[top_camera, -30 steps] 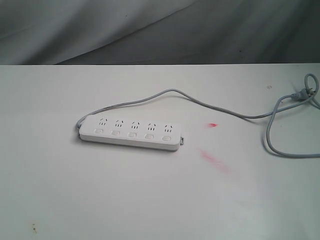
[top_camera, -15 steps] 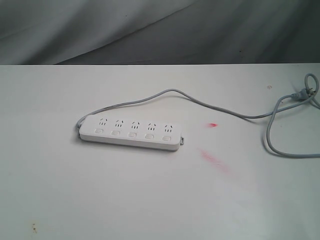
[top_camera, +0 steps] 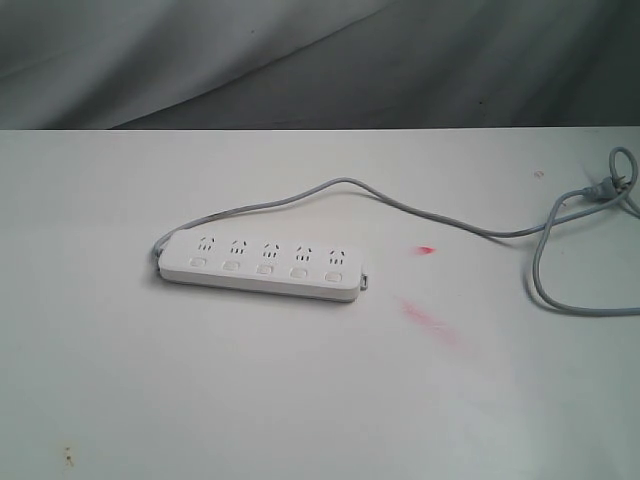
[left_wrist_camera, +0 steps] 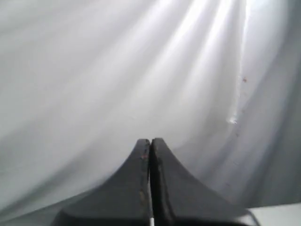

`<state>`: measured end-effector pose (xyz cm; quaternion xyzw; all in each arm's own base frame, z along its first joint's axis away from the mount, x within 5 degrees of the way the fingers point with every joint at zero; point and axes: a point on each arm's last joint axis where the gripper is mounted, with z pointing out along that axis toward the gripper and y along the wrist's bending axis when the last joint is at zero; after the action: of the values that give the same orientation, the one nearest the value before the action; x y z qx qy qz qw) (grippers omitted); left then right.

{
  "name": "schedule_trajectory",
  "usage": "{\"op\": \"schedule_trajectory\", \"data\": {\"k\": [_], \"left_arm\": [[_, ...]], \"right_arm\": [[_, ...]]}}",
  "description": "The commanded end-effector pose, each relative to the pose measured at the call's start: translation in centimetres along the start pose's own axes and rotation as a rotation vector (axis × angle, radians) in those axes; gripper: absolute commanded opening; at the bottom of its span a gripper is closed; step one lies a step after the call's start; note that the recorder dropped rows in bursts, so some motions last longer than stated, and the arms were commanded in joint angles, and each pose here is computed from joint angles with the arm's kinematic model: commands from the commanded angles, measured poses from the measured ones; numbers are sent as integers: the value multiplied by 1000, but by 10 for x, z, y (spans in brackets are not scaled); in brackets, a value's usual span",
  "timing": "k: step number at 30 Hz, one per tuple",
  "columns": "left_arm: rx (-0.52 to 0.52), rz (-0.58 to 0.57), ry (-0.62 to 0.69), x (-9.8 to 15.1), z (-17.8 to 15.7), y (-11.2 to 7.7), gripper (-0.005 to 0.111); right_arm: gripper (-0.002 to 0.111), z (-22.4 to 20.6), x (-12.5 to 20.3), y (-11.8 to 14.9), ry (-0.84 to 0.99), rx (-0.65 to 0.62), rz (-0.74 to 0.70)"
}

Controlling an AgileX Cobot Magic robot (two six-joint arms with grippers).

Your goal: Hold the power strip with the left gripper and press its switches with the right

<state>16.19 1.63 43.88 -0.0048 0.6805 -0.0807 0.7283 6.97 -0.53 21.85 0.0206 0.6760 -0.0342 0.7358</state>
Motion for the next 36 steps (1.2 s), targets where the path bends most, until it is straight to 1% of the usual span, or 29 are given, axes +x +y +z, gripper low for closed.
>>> {"op": "schedule_trajectory", "data": {"k": [1,3,6,9,12,13,15,16,17,18,19,21,24,27,31,36], "left_arm": [[-179,-16,-138,19,-46,-2,1],[-229,-10,-165,35,-65,-2,1],[-291,-15,-179,61,-82,1,1],[-306,-22,-157,88,-92,2,1],[-287,-28,-76,119,-92,3,1],[-282,-1,-45,127,-92,3,1],[-246,91,73,147,-92,2,1],[-239,111,122,154,-92,2,1],[-245,114,174,162,-93,3,1],[-265,91,202,168,-94,5,1],[-286,52,215,174,-94,7,1],[-332,31,220,182,-95,12,1],[-366,40,216,193,-97,17,1],[-369,79,195,203,-106,15,1],[-375,59,132,212,-120,11,1],[-348,22,232,228,-125,9,1]], "right_arm": [[0,0,1,0,1,-4,-9],[0,0,1,0,1,-4,-9],[0,0,1,0,1,-4,-9],[0,0,1,0,1,-4,-9],[0,0,1,0,1,-4,-9],[0,0,1,0,1,-4,-9],[0,0,1,0,1,-4,-9],[0,0,1,0,1,-4,-9],[0,0,1,0,1,-4,-9],[0,0,1,0,1,-4,-9],[0,0,1,0,1,-4,-9],[0,0,1,0,1,-4,-9],[0,0,1,0,1,-4,-9],[0,0,1,0,1,-4,-9],[0,0,1,0,1,-4,-9],[0,0,1,0,1,-4,-9]]}}
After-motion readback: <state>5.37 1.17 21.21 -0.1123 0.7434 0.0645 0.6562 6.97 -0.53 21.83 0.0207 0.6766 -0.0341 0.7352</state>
